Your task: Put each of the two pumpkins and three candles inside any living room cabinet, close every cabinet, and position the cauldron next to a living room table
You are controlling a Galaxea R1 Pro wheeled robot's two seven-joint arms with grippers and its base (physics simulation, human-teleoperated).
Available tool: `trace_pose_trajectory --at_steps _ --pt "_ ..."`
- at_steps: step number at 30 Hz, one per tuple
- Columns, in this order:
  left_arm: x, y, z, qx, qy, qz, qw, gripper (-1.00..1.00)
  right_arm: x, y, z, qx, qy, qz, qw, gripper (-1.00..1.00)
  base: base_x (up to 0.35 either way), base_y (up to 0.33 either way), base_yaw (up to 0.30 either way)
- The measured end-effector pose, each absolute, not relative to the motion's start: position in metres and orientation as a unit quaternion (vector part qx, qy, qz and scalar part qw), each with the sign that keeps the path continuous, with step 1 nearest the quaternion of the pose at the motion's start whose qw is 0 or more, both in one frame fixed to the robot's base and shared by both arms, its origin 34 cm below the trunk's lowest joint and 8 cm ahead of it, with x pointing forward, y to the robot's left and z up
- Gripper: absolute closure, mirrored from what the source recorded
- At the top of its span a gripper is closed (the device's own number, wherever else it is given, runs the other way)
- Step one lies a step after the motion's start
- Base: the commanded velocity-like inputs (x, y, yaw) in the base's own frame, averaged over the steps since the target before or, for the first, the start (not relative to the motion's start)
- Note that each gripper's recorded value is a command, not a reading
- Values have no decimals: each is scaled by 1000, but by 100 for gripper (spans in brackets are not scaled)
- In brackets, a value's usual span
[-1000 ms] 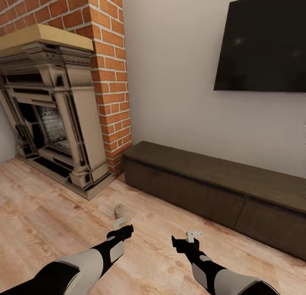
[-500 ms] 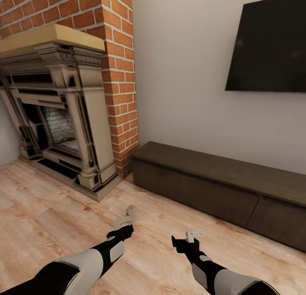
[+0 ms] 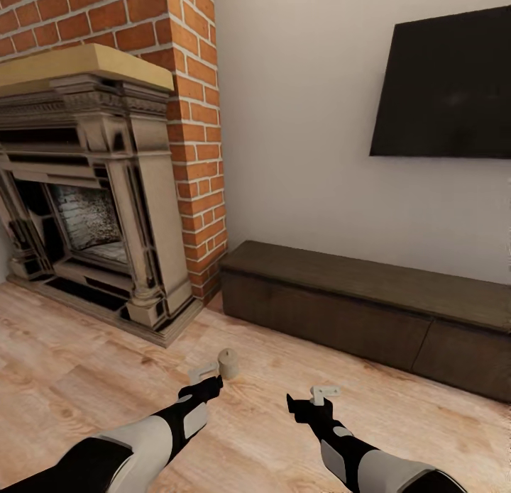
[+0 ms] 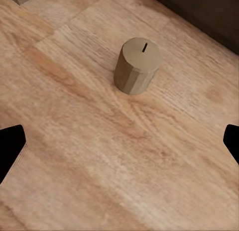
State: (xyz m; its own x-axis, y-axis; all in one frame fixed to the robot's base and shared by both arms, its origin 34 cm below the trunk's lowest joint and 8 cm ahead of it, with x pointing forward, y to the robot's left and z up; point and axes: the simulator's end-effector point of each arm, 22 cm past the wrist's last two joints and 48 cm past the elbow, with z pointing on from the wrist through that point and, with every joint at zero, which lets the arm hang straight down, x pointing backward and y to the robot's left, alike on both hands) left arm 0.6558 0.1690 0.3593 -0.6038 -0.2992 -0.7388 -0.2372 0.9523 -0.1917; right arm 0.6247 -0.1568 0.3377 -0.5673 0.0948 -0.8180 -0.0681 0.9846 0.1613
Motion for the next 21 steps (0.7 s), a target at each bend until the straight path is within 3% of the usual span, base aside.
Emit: trace_pose_trajectory --at_steps 5,14,18,21 --pt "656 169 362 -150 894 -37 421 -100 625 -157 340 7 880 88 467 -100 0 329 -189" --pt "657 169 362 -150 894 -37 422 -100 626 -157 341 7 880 88 467 -100 1 329 -47" --pt "657 169 363 -150 894 -37 421 -100 626 -157 341 8 880 87 467 -100 64 313 -228" --pt "657 169 362 -150 894 -38 421 -100 626 -158 341 9 880 87 468 -100 24 62 -287"
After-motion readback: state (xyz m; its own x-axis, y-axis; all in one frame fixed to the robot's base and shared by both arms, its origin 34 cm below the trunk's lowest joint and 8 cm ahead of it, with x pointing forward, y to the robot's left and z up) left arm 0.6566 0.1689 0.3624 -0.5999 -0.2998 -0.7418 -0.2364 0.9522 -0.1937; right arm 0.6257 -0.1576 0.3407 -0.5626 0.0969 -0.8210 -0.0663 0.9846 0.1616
